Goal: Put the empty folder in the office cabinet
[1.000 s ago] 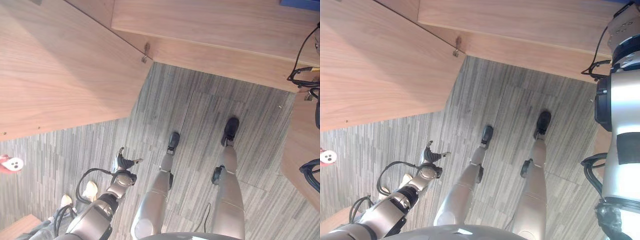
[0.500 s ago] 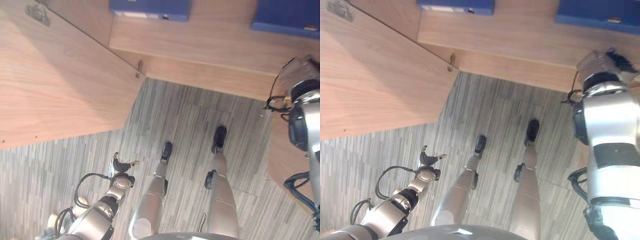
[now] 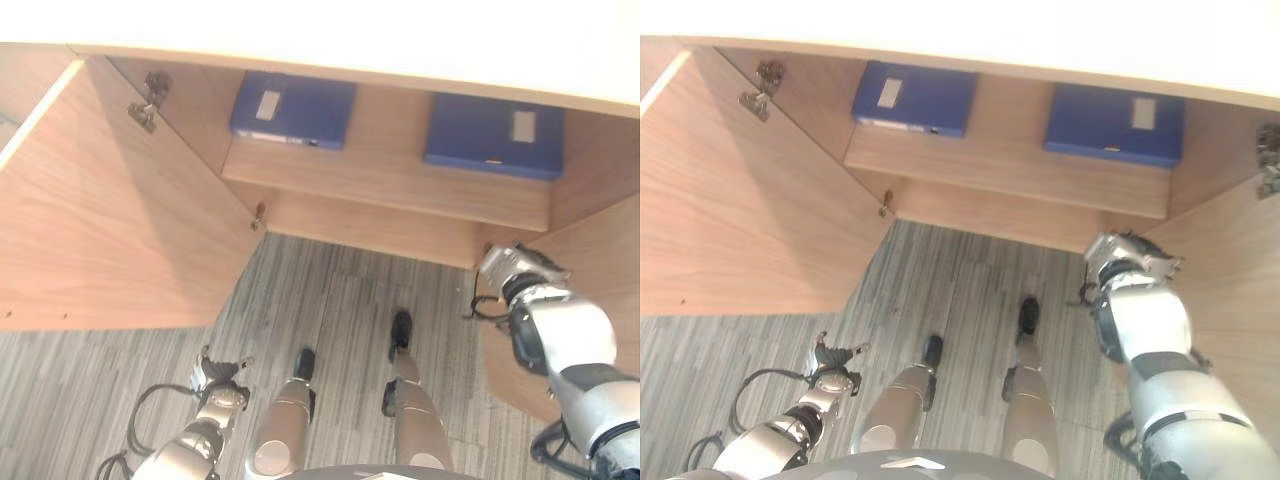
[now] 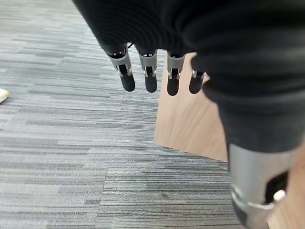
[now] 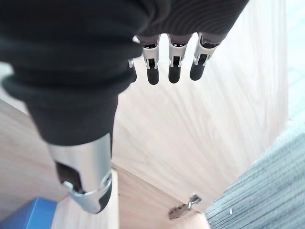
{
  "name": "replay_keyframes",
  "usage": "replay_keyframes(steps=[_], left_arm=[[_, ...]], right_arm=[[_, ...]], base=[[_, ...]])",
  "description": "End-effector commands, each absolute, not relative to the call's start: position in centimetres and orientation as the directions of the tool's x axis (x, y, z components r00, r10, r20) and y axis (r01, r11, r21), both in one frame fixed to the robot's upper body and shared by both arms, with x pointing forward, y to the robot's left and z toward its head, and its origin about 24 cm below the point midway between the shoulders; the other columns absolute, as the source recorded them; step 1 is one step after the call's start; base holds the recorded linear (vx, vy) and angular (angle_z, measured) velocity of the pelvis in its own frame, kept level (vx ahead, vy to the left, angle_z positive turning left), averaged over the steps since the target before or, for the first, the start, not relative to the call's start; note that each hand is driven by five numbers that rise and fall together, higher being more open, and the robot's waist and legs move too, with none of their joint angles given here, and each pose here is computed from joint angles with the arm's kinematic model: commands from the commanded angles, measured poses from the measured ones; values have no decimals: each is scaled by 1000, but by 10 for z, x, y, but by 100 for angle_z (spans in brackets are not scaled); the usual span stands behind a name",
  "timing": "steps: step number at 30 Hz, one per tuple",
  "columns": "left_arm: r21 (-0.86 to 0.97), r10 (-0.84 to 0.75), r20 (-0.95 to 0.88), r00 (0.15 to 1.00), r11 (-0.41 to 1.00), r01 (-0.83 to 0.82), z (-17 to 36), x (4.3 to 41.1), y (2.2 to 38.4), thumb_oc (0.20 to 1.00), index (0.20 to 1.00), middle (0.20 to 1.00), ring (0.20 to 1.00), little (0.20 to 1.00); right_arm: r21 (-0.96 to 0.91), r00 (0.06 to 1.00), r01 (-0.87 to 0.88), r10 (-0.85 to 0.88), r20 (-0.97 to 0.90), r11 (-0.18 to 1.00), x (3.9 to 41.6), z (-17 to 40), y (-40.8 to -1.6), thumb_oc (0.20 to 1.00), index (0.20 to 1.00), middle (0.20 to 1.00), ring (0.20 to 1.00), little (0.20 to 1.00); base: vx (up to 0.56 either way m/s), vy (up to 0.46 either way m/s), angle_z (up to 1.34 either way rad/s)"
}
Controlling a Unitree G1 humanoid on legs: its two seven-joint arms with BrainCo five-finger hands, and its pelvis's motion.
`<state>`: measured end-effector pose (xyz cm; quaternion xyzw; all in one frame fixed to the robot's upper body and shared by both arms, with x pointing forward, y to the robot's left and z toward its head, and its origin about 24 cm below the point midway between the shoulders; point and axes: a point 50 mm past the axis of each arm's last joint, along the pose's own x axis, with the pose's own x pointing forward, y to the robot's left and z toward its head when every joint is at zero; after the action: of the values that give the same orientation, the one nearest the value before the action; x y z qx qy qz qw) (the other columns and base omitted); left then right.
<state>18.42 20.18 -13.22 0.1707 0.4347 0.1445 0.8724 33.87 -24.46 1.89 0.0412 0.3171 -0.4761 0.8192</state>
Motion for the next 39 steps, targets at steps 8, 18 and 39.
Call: replay_keyframes(steps=[8,18,39], left_arm=[[494,502,-763,406,859,-134,-143,144,244,1000,1000,1000,1000,1000],[461,397,-814,424,886,54,-133,119,297,1000,1000,1000,1000,1000],[339,245,-870,427,928,157,-162,113,204,1000,1000,1000,1000,1000]], right_arm=[[-256,696,381,-458,-553,888,314,-40,-192,1000,1000,1000,1000,1000],[-637,799,-601,365,-477,483,323,135,-264,1000,1000,1000,1000,1000],[-459,614,779,-373,695,427,212,318,-400,1000,1000,1000,1000,1000]], base=[[1,53,-19],[17,58,-35],[-8,32,-27]])
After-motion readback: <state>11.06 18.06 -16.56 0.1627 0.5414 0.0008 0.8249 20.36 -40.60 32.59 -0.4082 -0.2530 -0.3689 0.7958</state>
